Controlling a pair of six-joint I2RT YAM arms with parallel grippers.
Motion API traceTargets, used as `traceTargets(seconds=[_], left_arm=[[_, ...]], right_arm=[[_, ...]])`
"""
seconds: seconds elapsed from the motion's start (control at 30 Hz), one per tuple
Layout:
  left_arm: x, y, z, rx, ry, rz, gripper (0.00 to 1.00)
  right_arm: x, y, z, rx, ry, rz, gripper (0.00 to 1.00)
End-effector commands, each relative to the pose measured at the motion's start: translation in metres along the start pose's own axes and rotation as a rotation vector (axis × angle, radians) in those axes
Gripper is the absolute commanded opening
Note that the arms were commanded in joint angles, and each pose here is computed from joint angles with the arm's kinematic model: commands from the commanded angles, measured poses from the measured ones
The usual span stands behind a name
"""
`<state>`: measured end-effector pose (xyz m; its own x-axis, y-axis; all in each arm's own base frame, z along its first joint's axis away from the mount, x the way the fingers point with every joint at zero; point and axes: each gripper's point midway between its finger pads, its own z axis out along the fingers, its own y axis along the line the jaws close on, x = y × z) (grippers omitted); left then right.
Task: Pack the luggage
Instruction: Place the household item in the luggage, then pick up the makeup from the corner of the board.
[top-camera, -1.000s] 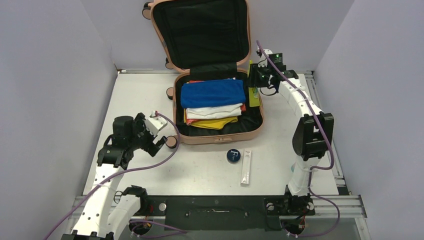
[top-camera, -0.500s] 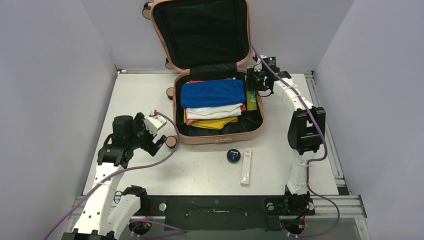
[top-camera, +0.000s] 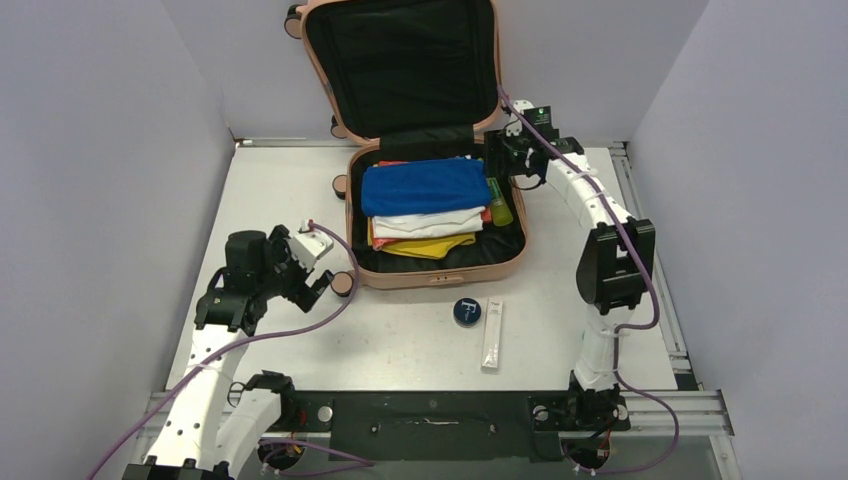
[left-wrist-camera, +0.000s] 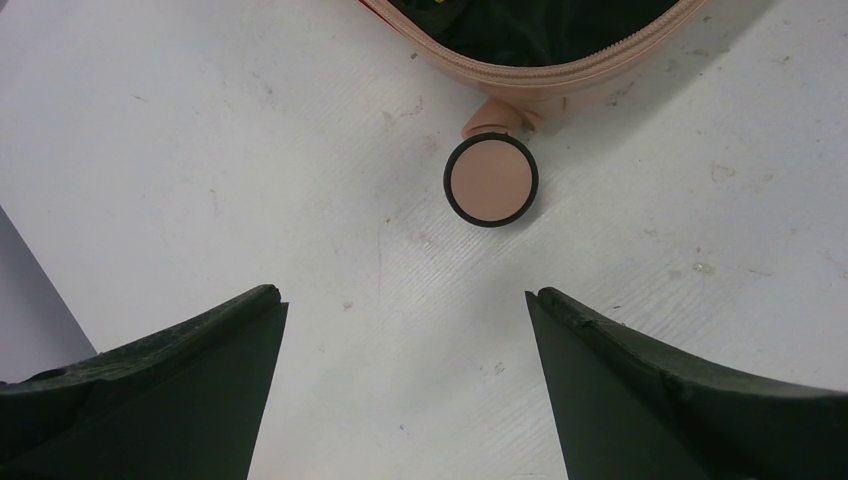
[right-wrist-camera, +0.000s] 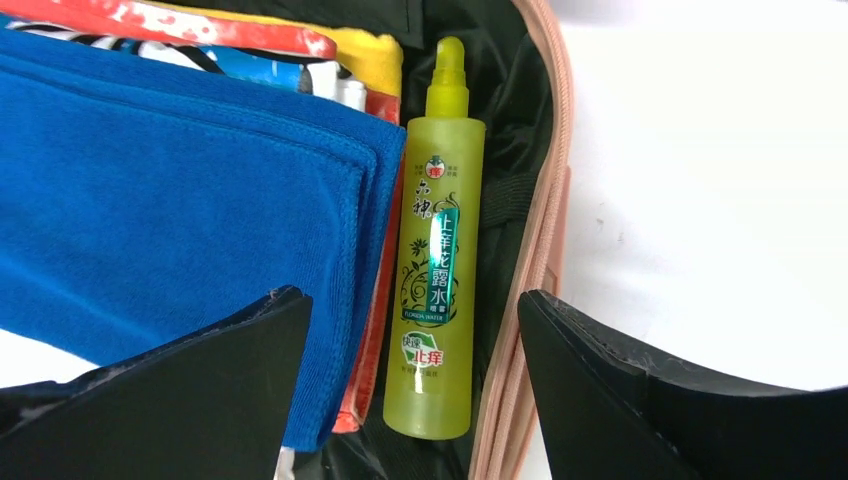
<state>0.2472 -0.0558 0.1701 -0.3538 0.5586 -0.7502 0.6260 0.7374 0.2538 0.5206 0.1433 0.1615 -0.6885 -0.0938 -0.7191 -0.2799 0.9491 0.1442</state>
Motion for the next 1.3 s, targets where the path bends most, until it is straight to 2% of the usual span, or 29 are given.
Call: traceTargets(seconds=[0.0,0.07,0.2,0.33,0.47,0.57,0.7,0.83,1.2,1.27], left_arm=[[-0.014,0.005,-0.001,-0.013,-0.059,0.011,0.96],[-0.015,0.003,-0.002,-0.002,-0.061,0.015,0.96],[-0.018,-0.001,-0.006,0.018,-0.072,0.028,0.96],[-0.022,-0.005,-0.009,0.039,-0.089,0.041,0.96],[-0.022,-0.009,-0.008,0.064,-0.088,0.046,0.96],[-0.022,-0.012,-0.009,0.079,-0.08,0.048,0.96],[-0.023,-0.014,-0.011,0.081,-0.088,0.047,0.96],[-0.019,-0.014,-0.01,0.078,-0.086,0.038,0.96],[-0.011,-0.007,-0.007,0.046,-0.071,0.027,0.96],[-0.01,-0.009,-0.007,0.057,-0.069,0.029,0.96]], right_arm=[[-0.06,0.007,-0.068,0.011,-0.187,-0.092,0.77],[-0.067,0.009,-0.093,0.006,-0.217,-0.142,0.77],[-0.066,0.01,-0.162,0.033,-0.224,-0.362,0.81],[0.001,-0.011,-0.21,0.091,0.003,-0.625,0.89],[0.081,-0.038,-0.245,0.138,0.234,-0.82,0.91],[0.134,-0.047,-0.266,0.096,0.387,-0.948,0.92],[0.189,-0.057,-0.277,0.049,0.587,-1.059,0.94],[0.228,-0.065,-0.27,0.081,0.811,-1.16,0.94],[0.285,-0.075,-0.255,0.013,1.172,-1.19,0.95],[0.292,-0.073,-0.253,0.003,1.201,-1.198,0.95]])
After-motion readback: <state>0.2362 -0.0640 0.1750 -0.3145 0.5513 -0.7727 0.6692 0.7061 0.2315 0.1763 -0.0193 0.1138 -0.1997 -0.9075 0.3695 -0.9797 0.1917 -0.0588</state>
